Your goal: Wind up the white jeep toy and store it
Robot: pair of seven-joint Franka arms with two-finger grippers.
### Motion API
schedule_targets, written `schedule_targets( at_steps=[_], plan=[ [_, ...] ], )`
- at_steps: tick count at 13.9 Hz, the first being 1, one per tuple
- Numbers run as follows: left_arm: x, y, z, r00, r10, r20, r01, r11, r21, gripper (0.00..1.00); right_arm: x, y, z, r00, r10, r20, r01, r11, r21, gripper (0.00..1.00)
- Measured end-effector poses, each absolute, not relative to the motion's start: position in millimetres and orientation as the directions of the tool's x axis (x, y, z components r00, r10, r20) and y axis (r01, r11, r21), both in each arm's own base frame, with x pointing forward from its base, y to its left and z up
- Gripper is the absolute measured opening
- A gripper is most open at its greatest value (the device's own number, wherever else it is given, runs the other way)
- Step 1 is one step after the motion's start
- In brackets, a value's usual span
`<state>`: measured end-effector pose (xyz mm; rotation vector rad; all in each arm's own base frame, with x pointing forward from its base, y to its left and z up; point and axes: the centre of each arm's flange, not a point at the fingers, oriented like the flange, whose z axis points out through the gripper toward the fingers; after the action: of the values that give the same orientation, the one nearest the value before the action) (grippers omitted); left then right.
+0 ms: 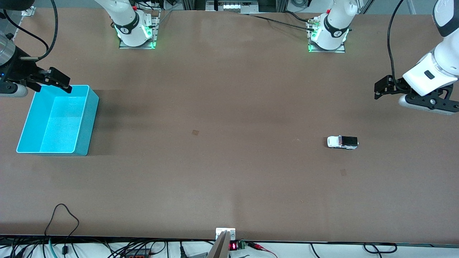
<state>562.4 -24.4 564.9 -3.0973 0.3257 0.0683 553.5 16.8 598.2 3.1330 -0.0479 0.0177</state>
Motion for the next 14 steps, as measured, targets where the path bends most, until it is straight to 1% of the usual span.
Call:
schedule_targets(
  at_steps=[10,14],
  plan=[
    [562.5,-22.6,565.0,0.978,-0.203,-0.047,-0.205,-0.979,-0.022,1.00,553.5,16.8,598.2,0.999,-0.030,0.011,-0.031,-1.000,0.008,1.00],
    [559.1,-20.5,557.5,0.975,-0.199,-0.098,-0.201,-0.980,-0.014,1.00,553.5,16.8,598.2,0.999,-0.030,0.011,-0.031,-1.000,0.008,1.00]
  ],
)
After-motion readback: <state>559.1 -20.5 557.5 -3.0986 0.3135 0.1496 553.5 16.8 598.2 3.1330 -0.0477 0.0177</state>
